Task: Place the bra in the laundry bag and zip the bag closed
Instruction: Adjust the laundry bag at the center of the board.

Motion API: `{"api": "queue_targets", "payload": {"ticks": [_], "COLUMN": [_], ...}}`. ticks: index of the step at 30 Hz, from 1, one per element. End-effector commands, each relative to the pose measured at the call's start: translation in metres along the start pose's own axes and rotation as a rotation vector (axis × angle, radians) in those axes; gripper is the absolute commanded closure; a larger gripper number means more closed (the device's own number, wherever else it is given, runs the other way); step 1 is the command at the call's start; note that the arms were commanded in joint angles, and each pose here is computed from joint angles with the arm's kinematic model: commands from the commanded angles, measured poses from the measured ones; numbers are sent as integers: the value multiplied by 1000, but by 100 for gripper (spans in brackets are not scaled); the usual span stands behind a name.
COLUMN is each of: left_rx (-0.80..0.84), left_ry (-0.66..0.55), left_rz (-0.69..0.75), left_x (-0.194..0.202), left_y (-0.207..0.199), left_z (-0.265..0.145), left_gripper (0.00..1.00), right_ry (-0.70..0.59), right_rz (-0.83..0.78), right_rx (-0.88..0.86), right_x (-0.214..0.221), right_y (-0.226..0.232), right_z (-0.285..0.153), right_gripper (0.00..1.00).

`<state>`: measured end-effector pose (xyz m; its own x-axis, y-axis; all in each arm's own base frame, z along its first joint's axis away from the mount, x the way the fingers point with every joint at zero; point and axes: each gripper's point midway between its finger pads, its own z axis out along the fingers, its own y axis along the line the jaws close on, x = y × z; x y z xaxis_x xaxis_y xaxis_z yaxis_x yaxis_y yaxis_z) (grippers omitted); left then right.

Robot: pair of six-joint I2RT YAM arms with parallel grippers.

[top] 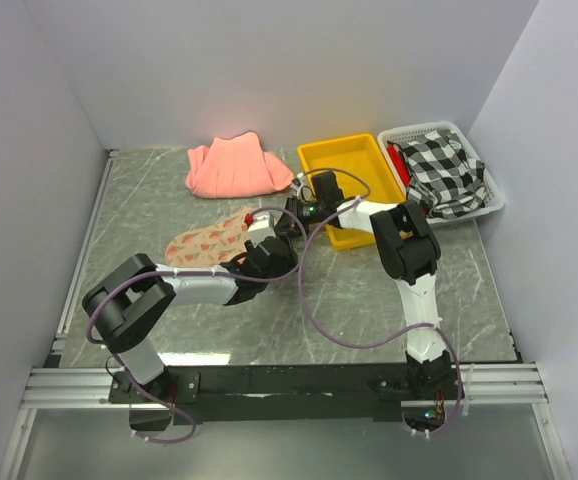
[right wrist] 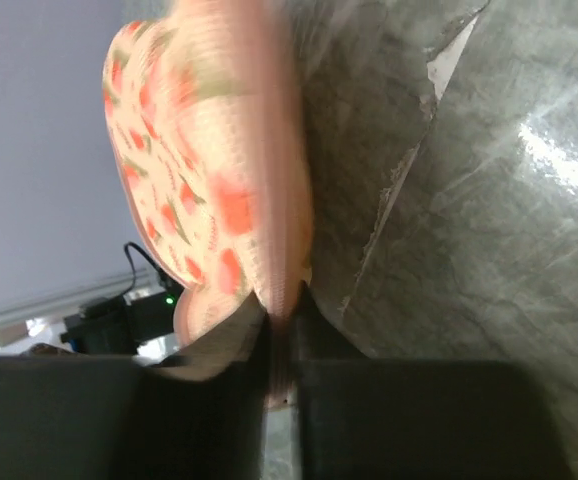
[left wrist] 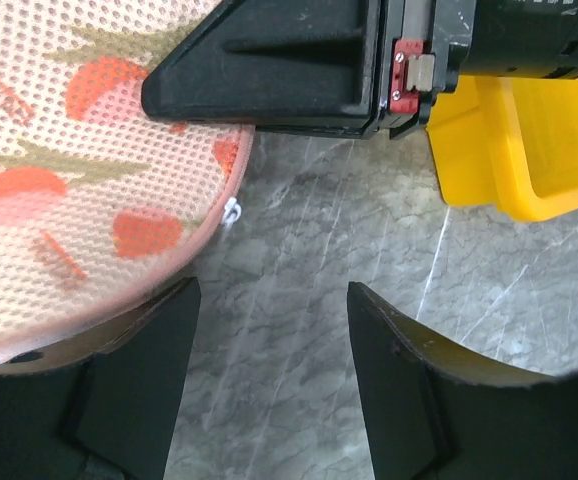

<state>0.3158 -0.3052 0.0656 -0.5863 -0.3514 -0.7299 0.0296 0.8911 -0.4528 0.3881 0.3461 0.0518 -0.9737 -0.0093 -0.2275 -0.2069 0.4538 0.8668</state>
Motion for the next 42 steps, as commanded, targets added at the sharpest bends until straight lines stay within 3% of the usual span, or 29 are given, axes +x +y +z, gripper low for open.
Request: {"api": "queue_targets", "payload": {"ticks": [1,7,8,14,23,31,38,42], "left_rx": [25,8,5,14,29,116,18,-29], "left_ry": [-45,-79,-82,-73,-36,-62,-49,-123], "left_rz": [-27,-50,-53,-71,-57,-70,-76,-73], "left_x": [-18,-28,-29,-20,-4,-33,5,2], "left_y": [-13,-7,-6,-2,-8,-27,4,4], "left_z": [-7,-18,-19,-34,-78,-129,-103,-90], "left_gripper": [34,33,33,33,34,30,37,40], "right_ry": [18,-72,-64,-130,-200,-259,-292,-315], "right_rz": [-32,24,65,120,157,142,157,171], "right_rx": [-14,-14,-1,-7,88,141,161,174], "right_x": [1,17,36,66,54,26,17,19], "right_y": [11,23,13,39,34,34,44,49], "right_z": [3,-15,-16,-12,4,7,0,-10], "right_gripper": [92,99,100,100,100,100,100,100]}}
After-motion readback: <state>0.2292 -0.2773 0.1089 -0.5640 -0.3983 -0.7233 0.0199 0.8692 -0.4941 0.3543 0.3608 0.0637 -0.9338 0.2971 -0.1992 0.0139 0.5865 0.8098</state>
